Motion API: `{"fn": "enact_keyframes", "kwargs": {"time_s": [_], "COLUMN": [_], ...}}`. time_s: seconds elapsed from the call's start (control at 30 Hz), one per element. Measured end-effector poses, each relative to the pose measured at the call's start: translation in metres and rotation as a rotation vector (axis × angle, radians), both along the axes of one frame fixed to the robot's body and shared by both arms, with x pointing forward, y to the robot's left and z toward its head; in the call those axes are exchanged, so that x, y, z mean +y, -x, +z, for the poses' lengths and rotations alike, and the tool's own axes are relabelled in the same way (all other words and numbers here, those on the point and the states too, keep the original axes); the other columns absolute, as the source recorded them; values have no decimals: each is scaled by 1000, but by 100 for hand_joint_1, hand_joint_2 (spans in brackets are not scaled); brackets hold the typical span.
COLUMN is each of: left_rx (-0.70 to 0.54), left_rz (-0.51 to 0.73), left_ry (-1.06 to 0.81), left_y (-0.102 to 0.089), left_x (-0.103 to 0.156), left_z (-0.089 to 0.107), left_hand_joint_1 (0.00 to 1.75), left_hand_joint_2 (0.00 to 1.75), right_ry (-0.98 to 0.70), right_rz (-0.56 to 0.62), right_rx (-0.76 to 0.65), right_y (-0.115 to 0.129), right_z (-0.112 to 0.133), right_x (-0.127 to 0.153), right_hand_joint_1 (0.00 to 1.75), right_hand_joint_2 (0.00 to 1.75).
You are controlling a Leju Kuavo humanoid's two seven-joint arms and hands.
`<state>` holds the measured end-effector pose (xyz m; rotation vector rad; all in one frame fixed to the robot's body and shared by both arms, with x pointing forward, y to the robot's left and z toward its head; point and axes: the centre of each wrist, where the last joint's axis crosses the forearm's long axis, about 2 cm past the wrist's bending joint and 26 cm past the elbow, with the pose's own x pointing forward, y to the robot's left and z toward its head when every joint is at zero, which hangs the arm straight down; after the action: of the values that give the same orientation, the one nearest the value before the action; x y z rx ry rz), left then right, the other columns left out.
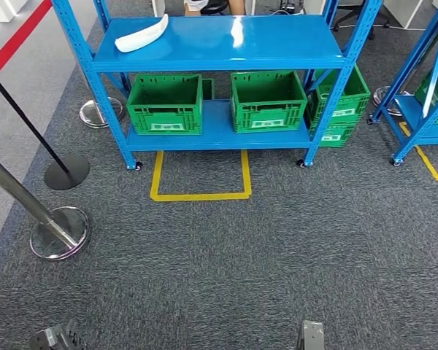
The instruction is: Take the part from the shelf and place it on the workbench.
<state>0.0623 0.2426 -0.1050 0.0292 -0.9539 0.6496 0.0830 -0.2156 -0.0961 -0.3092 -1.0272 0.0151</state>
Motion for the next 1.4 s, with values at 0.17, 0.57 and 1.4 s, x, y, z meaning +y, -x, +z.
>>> {"fn": "enact_keyframes", "kwargs": {"time_s": [0.17,0.57,1.4], "left_rx": [-1,-2,-8], "left_rz": [-2,-2,14], "left_ry": [1,0,-11], "left_y": [0,-1,0], "left_x": [-1,-1,2], "left_z": [0,0,0], "left_hand_joint_1": [0,0,0], "left_hand_joint_2": [0,0,0], "right_ry": [0,3,66], "right_rz": [0,2,32], "right_rx": [1,3,12], "right_y": [0,1,4], "right_z": [0,0,0], "right_x": [0,0,0], "right_hand_joint_1": [0,0,0], "right_hand_joint_2": [0,0,0]}}
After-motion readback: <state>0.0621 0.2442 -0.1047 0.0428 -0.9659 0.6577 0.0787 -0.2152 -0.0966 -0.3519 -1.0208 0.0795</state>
